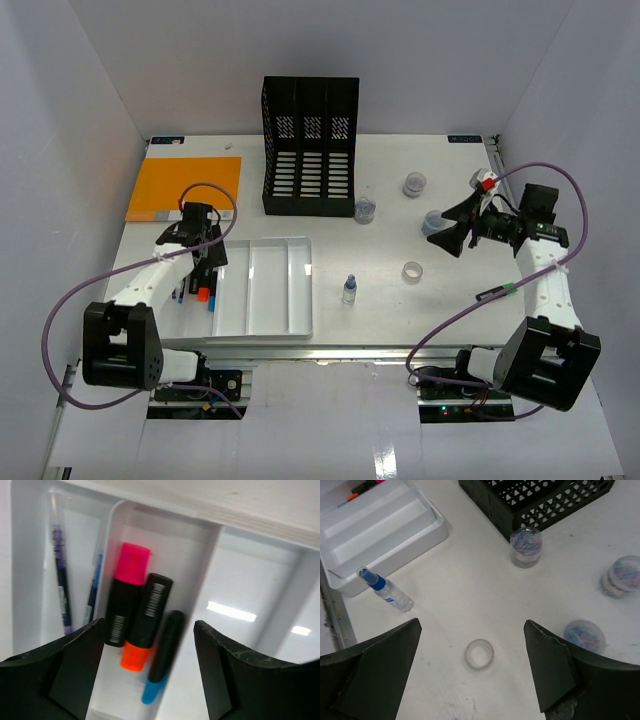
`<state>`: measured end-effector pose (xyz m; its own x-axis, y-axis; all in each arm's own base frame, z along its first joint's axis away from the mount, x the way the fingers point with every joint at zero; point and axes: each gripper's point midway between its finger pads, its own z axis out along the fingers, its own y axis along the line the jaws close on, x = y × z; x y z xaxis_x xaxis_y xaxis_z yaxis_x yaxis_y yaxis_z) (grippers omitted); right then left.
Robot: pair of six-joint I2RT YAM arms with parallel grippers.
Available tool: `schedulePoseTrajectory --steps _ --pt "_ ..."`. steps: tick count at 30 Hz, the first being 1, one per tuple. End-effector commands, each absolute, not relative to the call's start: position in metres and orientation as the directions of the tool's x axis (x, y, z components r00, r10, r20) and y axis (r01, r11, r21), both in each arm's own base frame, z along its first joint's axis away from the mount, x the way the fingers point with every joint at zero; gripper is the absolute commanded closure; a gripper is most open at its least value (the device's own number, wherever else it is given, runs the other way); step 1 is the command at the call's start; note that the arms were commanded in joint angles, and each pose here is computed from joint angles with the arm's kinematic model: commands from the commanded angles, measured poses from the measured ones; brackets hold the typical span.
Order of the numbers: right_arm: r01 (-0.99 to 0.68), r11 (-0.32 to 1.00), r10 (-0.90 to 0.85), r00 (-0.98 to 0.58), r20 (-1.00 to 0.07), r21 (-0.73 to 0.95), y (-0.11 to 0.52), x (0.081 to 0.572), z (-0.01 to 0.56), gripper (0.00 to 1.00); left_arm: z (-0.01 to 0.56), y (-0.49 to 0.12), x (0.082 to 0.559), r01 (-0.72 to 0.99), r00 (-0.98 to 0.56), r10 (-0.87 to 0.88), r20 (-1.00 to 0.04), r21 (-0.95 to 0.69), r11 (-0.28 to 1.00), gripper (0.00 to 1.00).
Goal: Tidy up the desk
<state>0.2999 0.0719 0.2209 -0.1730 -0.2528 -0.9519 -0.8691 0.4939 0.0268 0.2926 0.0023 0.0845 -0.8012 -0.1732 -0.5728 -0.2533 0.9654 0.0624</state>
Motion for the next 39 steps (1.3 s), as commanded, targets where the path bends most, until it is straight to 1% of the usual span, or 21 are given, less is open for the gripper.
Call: schedulePoseTrajectory --steps 1,2,5,8,10,11,14,16,19,23,27,30,34,36,37,39 --pt "-0.95 0.29 -0.617 -0.091 -0.782 -0.119 0.042 0.261 0.178 0.1 0.129 -0.04 0.309 -0.12 -0.725 -0.207 -0.657 -0.176 0.977 0.07" --pt "-0.967 0.23 -0.683 -0.078 -0.726 -0.113 0.032 0.25 0.168 0.1 0.135 -0.048 0.308 -0.084 -0.717 -0.208 -0.665 -0.213 0.973 0.03" --pt "-0.979 0.103 -0.803 0.024 -0.595 -0.178 0.012 0.238 0.147 0.1 0.154 -0.073 0.302 0.039 -0.69 -0.204 -0.694 -0.317 0.948 0.02" --pt "-0.959 -0.051 -0.918 0.154 -0.365 -0.278 -0.023 0.235 0.126 0.1 0.167 -0.094 0.291 0.131 -0.659 -0.236 -0.714 -0.418 0.899 0.02" --pt "-0.951 -0.123 -0.958 0.188 -0.216 -0.283 -0.048 0.235 0.118 0.1 0.172 -0.108 0.283 0.183 -0.655 -0.257 -0.711 -0.48 0.858 0.02" --pt "-0.958 -0.146 -0.971 0.187 -0.15 -0.246 -0.061 0.229 0.111 0.1 0.176 -0.116 0.279 0.219 -0.656 -0.262 -0.708 -0.511 0.831 0.02" --pt "-0.974 -0.161 -0.979 0.178 -0.097 -0.157 -0.08 0.221 0.093 0.1 0.178 -0.125 0.269 0.246 -0.659 -0.291 -0.694 -0.564 0.788 0.02" --pt "-0.977 -0.173 -0.983 0.179 -0.039 -0.122 -0.099 0.221 0.08 0.1 0.181 -0.132 0.261 0.278 -0.653 -0.307 -0.693 -0.596 0.753 0.02" --pt "-0.976 -0.181 -0.983 0.183 -0.008 -0.121 -0.117 0.234 0.064 0.1 0.18 -0.137 0.255 0.29 -0.66 -0.32 -0.68 -0.623 0.726 0.02" --pt "-0.98 -0.193 -0.981 0.194 -0.014 -0.047 -0.126 0.237 0.042 0.08 0.182 -0.142 0.249 0.304 -0.667 -0.329 -0.668 -0.648 0.699 0.02" --pt "-0.972 -0.228 -0.974 0.227 0.022 -0.049 -0.134 0.245 0.025 0.07 0.181 -0.144 0.246 0.294 -0.672 -0.352 -0.652 -0.671 0.681 0.02" --pt "-0.971 -0.235 -0.972 0.236 -0.007 -0.04 -0.128 0.242 0.017 0.06 0.181 -0.145 0.246 0.289 -0.673 -0.367 -0.642 -0.685 0.669 0.02" --pt "-0.969 -0.245 -0.968 0.245 -0.052 -0.01 -0.119 0.235 0.006 0.0 0.183 -0.151 0.245 0.299 -0.683 -0.383 -0.622 -0.717 0.629 0.02" --pt "-0.97 -0.244 -0.967 0.244 -0.07 0.006 -0.116 0.232 0.002 0.05 0.183 -0.154 0.244 0.291 -0.694 -0.399 -0.6 -0.74 0.606 0.02" --pt "-0.972 -0.236 -0.969 0.234 -0.082 0.02 -0.114 0.229 0.0 0.09 0.184 -0.156 0.244 0.282 -0.699 -0.415 -0.583 -0.758 0.589 0.02" --pt "-0.978 -0.21 -0.971 0.206 -0.12 0.022 -0.108 0.23 -0.003 0.2 0.188 -0.16 0.242 0.302 -0.698 -0.428 -0.575 -0.777 0.553 0.02"
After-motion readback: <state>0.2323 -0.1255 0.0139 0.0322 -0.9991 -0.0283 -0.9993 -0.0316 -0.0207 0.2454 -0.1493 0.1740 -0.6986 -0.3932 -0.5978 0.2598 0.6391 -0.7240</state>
